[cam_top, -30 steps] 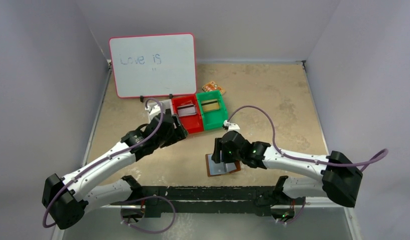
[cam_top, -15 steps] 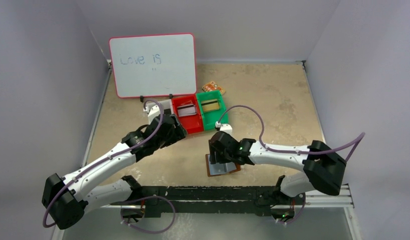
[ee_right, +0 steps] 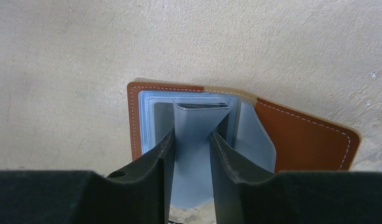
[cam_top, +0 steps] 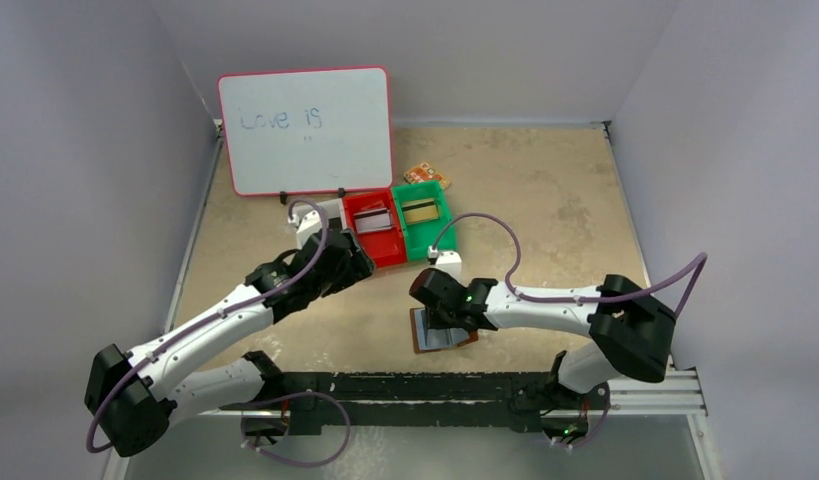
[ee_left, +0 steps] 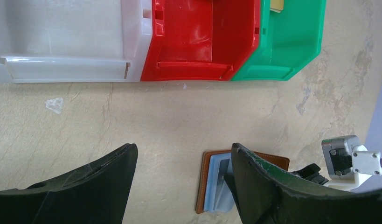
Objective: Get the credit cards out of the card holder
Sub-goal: Remove the credit card from the card holder.
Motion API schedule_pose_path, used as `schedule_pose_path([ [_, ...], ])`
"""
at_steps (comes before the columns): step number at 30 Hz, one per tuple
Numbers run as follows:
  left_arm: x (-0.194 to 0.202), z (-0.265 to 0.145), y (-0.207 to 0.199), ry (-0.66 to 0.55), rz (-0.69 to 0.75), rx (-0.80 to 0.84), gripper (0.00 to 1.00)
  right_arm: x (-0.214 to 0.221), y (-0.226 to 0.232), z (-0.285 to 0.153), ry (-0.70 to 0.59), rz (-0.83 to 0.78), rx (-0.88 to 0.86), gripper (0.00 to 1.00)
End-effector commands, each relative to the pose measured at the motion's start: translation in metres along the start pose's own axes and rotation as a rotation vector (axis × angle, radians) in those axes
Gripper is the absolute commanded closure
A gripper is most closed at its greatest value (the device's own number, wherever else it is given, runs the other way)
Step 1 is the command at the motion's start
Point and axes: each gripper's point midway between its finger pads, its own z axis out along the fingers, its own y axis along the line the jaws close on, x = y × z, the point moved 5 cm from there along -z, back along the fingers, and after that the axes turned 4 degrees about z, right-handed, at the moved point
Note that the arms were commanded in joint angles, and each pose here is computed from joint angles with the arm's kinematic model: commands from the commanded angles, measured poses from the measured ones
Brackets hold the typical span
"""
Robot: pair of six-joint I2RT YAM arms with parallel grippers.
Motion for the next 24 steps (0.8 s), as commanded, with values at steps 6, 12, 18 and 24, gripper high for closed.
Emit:
schedule_pose_path([
  [6,0.004,0.007,-0.015,0.01,-0.007,0.06,0.27,0.002,-0.002,-0.006,0.001,0.043,-0.018,0.72],
  [12,0.016,0.012,-0.039,0.063,0.026,0.155,0.27,-0.004,-0.004,-0.016,-0.047,0.125,-0.075,0.7],
  [18,0.043,0.024,-0.068,0.148,0.032,0.264,0.27,-0.004,-0.014,-0.018,-0.051,0.221,-0.142,0.7],
  [24,0.076,0.033,-0.102,0.209,0.0,0.37,0.27,-0.014,-0.034,-0.021,-0.078,0.331,-0.216,0.68],
])
